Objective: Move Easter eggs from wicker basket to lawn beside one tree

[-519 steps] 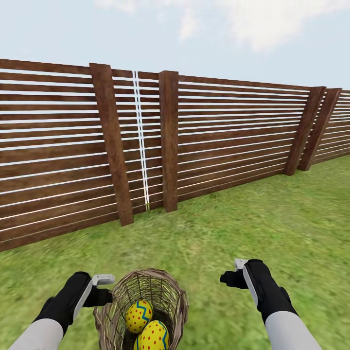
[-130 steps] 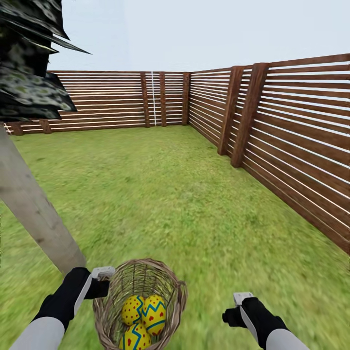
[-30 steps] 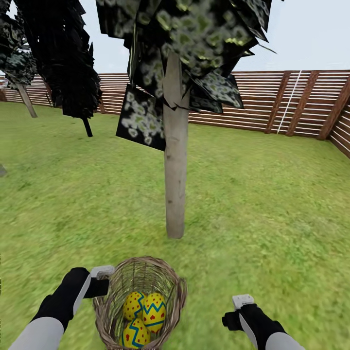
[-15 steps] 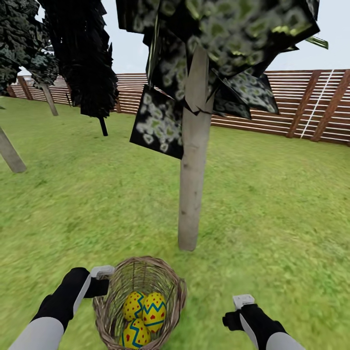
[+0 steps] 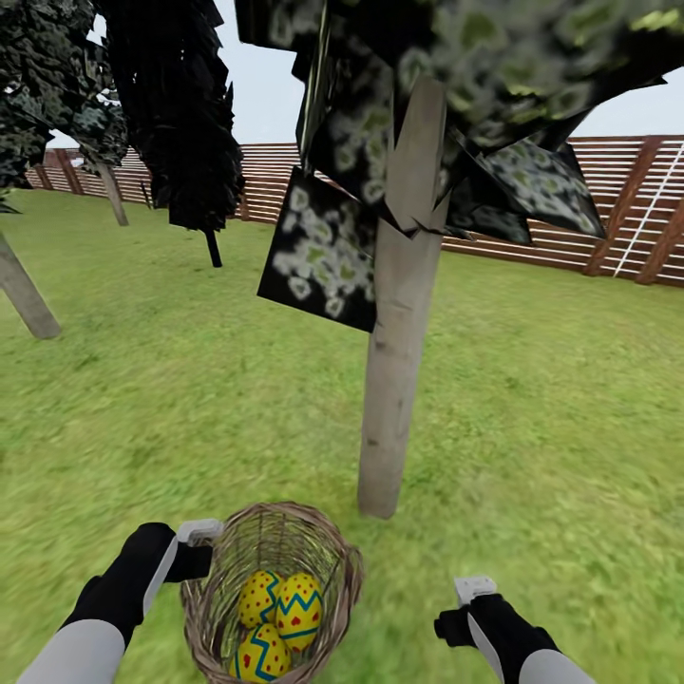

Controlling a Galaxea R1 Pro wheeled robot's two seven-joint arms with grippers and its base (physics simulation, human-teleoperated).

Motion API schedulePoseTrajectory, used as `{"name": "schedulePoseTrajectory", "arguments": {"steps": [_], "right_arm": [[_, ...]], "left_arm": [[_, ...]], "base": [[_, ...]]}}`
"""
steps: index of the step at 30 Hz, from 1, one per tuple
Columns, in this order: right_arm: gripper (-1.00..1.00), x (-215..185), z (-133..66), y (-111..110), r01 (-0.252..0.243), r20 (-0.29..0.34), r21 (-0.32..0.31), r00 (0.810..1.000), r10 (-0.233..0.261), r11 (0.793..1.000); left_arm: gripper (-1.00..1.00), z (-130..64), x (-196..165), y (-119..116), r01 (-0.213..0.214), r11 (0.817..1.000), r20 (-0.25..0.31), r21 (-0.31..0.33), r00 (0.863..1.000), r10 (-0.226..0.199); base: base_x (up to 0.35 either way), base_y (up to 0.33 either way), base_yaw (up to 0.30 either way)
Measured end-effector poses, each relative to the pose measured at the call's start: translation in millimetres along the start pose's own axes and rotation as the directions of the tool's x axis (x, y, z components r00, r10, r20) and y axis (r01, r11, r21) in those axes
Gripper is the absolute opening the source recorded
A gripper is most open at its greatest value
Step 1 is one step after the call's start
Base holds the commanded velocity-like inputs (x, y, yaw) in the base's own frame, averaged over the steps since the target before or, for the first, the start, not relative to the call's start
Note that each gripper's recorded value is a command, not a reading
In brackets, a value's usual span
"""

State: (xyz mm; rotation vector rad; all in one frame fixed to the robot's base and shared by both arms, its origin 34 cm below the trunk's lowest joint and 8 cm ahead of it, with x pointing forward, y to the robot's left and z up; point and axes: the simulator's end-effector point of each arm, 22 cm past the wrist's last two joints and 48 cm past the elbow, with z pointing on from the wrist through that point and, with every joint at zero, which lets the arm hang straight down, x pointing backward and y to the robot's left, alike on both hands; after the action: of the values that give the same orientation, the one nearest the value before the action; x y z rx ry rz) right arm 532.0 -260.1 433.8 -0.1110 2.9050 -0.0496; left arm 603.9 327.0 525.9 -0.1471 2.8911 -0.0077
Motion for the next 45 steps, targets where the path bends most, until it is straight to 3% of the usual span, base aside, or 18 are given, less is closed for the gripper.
{"name": "schedulePoseTrajectory", "arguments": {"steps": [9, 27, 28, 30, 32, 33, 35, 37, 39, 45], "right_arm": [[1.00, 0, 0.6, -3, -0.001, 0.001, 0.003, 1.000, 0.001, 1.000], [1.00, 7, 32.1, -1, -0.009, 0.014, -0.012, 1.000, 0.010, 1.000], [1.00, 3, 32.6, 1, -0.019, 0.024, -0.040, 1.000, 0.020, 0.999], [1.00, -34, 19.7, 8, -0.020, 0.094, -0.172, 0.995, 0.036, 0.985], [1.00, -81, -16.2, 14, -0.035, 0.116, -0.287, 0.991, 0.071, 0.957], [1.00, -74, -20.7, 24, -0.059, 0.079, -0.345, 0.993, 0.092, 0.937], [1.00, -80, -34.5, 49, -0.088, 0.079, -0.468, 0.987, 0.142, 0.879], [1.00, -82, -36.3, 51, -0.089, 0.091, -0.492, 0.984, 0.153, 0.866], [1.00, -79, -34.0, 41, -0.095, 0.076, -0.467, 0.986, 0.147, 0.879], [1.00, -74, -28.4, 22, -0.107, 0.045, -0.442, 0.989, 0.141, 0.890]], "left_arm": [[-1.00, 0.6, 0, -2, 0.002, 1.000, -0.001, 0.005, 1.000, -0.002], [-1.00, 33.6, 13, -2, 0.005, 1.000, -0.001, 0.009, 1.000, -0.005], [-1.00, 35.4, 14, -3, 0.004, 1.000, -0.001, 0.009, 1.000, -0.004], [-1.00, 39.1, 16, -3, 0.005, 1.000, -0.001, 0.010, 1.000, -0.005], [-1.00, 43.0, 17, -2, 0.004, 1.000, -0.002, 0.010, 1.000, -0.004], [-1.00, 44.9, 18, -2, 0.004, 1.000, -0.002, 0.009, 1.000, -0.004], [-1.00, 48.8, 20, -1, 0.003, 1.000, -0.003, 0.007, 1.000, -0.003], [-1.00, 52.5, 22, -1, 0.003, 1.000, -0.003, 0.007, 1.000, -0.003], [-1.00, 53.0, 22, 0, 0.000, 1.000, 0.004, 0.009, 1.000, 0.000], [-1.00, 53.0, 23, -2, -0.005, 1.000, -0.004, 0.019, 1.000, 0.005]], "base": [[0.083, 0.000, 0.002], [0.000, 0.000, 0.000], [0.000, 0.000, 0.000], [0.000, 0.000, 0.000], [0.000, 0.000, 0.000], [0.000, 0.000, 0.000], [0.000, 0.000, 0.000], [0.000, 0.000, 0.000], [0.000, 0.000, 0.000], [0.000, 0.000, 0.000]]}}
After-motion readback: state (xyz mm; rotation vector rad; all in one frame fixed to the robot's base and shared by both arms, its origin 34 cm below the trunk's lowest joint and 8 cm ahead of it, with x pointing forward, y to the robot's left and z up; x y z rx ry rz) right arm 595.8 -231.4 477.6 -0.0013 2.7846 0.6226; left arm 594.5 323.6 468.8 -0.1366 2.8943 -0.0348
